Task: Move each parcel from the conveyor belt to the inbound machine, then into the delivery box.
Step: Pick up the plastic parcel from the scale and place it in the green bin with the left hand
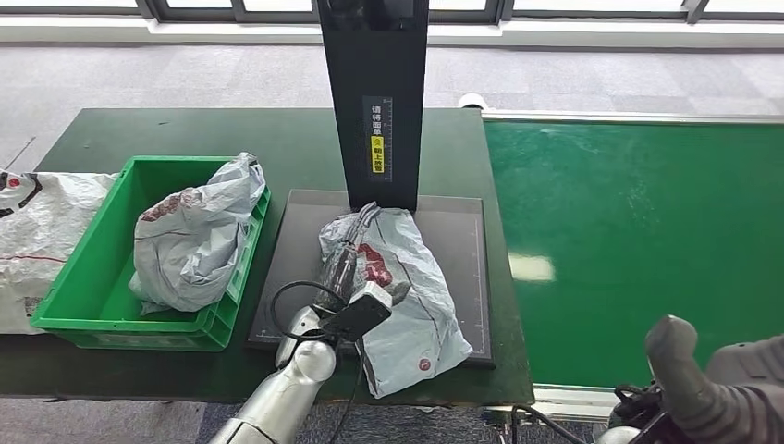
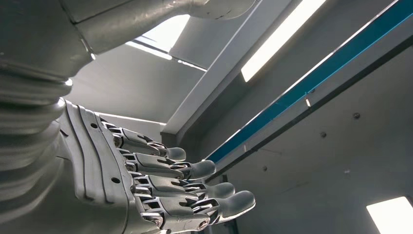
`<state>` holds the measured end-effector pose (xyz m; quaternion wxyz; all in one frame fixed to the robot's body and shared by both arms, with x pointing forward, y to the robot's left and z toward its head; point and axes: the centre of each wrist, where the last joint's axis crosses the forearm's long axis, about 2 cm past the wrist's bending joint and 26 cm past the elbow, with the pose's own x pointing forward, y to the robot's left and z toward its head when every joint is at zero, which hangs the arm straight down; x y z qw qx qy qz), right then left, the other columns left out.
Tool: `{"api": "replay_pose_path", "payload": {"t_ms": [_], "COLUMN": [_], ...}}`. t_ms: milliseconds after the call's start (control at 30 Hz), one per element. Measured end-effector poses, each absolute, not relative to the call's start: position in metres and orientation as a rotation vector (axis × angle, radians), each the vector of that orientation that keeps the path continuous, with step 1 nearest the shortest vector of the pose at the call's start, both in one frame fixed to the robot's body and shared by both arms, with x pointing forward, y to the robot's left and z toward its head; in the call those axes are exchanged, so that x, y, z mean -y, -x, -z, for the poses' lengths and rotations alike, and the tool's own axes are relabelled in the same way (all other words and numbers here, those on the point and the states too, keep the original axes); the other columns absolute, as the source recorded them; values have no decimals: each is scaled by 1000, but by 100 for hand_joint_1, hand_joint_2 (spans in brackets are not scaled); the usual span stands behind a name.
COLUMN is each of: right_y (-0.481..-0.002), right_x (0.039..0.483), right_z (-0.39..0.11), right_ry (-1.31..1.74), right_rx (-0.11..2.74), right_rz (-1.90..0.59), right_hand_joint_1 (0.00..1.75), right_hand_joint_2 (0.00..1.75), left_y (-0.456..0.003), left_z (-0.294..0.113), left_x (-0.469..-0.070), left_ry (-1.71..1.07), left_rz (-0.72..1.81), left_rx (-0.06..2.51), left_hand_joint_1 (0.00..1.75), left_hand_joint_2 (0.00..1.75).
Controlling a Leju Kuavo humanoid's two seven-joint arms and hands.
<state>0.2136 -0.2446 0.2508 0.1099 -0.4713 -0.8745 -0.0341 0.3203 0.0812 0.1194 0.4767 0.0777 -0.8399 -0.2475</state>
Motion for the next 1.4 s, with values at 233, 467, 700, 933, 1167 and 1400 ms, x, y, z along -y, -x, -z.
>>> {"api": "replay_pose_path", "payload": {"t_ms": [233,467,700,933,1167,1400], "right_y": [-214,-214,-214,-213,-212,-212], "right_x": [243,243,243,243,244,245], "right_z": [-252,-252,-252,-253,-254,-253], "right_ry": [1373,1370,1363,1353,1349,1347], "right_rx": [2580,2582,2583,2585,2586,2584], "right_rz": [101,109,120,141,156,162], "right_hand_joint_1": [0,0,0,0,0,0], "right_hand_joint_2": [175,175,175,175,175,175], "left_y": [-318,-316,-307,-304,-305,-305], "left_z": [-109,-103,-95,-92,-94,-94], "left_x": [-69,-59,-43,-35,-32,-32], "left_ry": [-168,-339,-429,-513,-560,-574], "left_rz": [696,913,1178,1368,1453,1479], "left_rx": [1997,1848,1695,1607,1586,1581], "left_hand_joint_1": [0,0,120,175,175,175], "left_hand_joint_2": [175,175,175,175,175,175]}}
